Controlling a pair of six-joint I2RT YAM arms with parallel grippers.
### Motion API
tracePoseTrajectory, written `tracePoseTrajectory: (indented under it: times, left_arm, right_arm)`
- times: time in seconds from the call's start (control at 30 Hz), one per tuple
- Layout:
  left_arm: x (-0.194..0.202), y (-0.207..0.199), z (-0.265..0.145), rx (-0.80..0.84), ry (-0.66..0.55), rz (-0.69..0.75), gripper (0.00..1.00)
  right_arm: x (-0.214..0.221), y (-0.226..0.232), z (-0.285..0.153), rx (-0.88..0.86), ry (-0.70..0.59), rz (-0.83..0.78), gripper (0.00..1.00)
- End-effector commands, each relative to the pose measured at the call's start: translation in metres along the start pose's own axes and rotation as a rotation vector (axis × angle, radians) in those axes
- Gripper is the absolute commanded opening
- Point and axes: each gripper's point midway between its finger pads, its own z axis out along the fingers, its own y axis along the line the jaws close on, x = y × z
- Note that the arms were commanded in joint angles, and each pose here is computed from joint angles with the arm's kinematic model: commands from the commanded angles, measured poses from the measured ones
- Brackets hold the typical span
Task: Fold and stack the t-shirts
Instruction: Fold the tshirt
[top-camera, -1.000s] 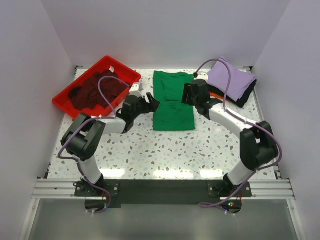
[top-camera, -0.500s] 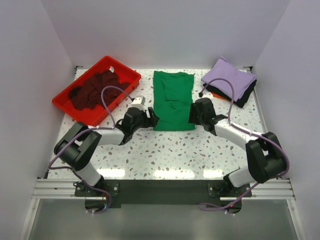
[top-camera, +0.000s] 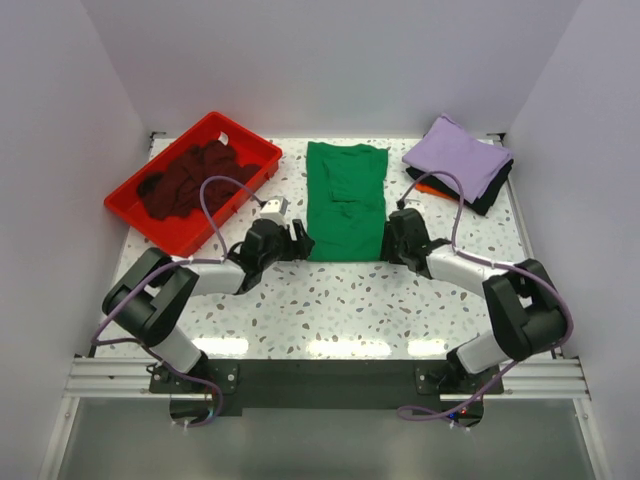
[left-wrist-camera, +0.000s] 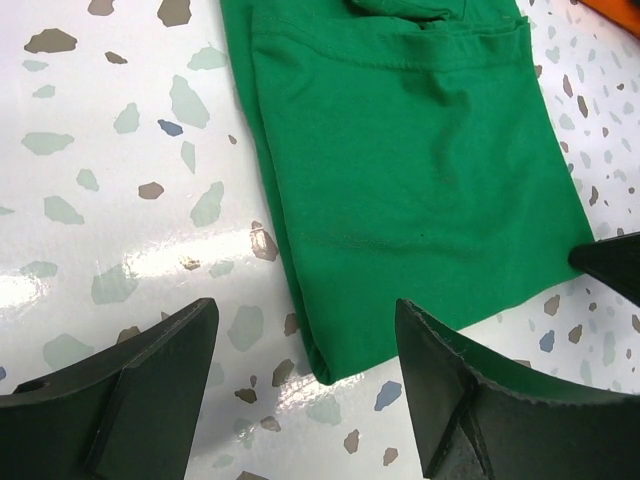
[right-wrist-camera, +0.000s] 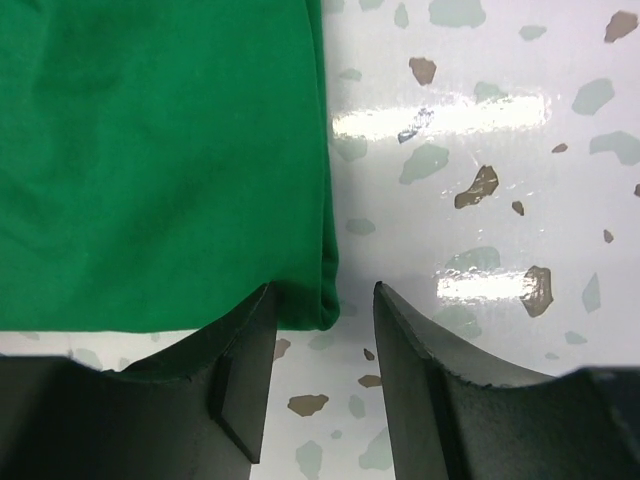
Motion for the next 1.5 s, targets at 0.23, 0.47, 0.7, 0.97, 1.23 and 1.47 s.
tracePoseTrajectory:
  times: [0.23, 0.47, 0.7, 0.97, 1.23, 1.47]
  left_arm:
    - [-0.011, -0.002, -0.005, 0.0, -0.038, 0.028, 0.76]
    - [-0.006, -0.002, -0.001, -0.009, -0.024, 0.026, 0.7]
    - [0.007, -0.002, 0.006, -0.046, 0.022, 0.047, 0.6]
    - [0.023, -0.002, 0.01, -0.056, 0.068, 0.056, 0.56]
    - [0.036, -0.012, 0.013, -0.013, 0.097, 0.044, 0.48]
    - [0.048, -0.013, 0.012, -0.016, 0.124, 0.046, 0.42]
  right_arm:
    - [0.011, 0.001, 0.016, -0.005, 0.01, 0.027, 0.4]
    - [0.019, 0.001, 0.024, -0.004, 0.04, 0.019, 0.22]
    - [0.02, 0.002, 0.026, -0.004, 0.047, 0.017, 0.14]
    - [0.021, 0.003, 0.028, -0.005, 0.052, 0.017, 0.13]
    - [0.022, 0.003, 0.03, -0.002, 0.056, 0.016, 0.1]
    - [0.02, 0.003, 0.03, -0.005, 0.052, 0.016, 0.09]
